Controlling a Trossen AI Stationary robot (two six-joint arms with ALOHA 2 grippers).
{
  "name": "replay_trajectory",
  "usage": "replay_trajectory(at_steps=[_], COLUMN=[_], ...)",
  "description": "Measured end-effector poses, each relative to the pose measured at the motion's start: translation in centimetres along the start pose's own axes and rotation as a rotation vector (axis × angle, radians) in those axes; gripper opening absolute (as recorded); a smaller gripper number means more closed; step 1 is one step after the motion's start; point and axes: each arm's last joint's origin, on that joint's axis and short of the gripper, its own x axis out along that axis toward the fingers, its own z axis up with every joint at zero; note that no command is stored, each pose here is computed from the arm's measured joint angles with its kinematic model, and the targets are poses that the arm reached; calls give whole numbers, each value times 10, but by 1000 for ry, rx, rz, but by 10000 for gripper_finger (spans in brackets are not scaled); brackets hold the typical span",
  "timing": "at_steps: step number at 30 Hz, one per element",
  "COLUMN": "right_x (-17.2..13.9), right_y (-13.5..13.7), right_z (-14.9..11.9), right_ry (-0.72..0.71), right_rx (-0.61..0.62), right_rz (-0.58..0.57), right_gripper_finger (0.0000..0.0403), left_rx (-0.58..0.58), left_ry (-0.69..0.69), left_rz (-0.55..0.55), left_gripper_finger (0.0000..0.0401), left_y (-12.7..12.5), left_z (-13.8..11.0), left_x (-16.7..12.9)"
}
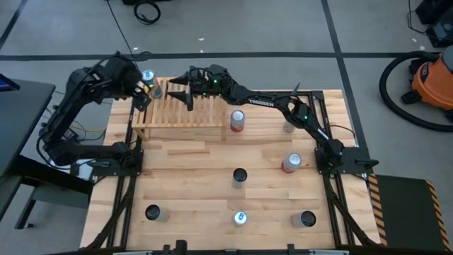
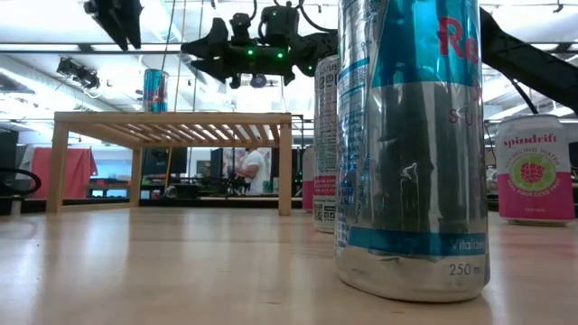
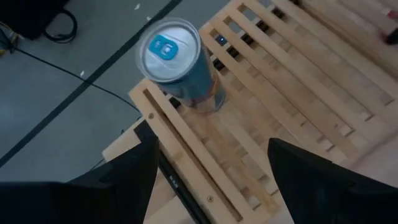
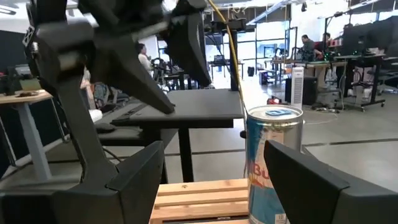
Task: Place canned beverage on shelf
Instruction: Put the left blue soda can on the shelf
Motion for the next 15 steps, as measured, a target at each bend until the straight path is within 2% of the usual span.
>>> replay_trajectory(at_steps=[8, 12, 15], right_x=[-9, -18, -26], right_y=[2, 6, 13], right_z=[23, 47, 67], right_ry=[19, 30, 37], right_rx=[5, 1, -38], right_rz=[35, 37, 39], right_gripper_finger=[288, 288, 288], left_rx=[-4, -59, -77], left_ry=[-43, -95, -82], left_rz=[43, 38, 27], left_gripper_finger=[302, 302, 302], left_y=[-3, 0, -1], left_z=[1, 8, 11], left_x=[14, 16, 21])
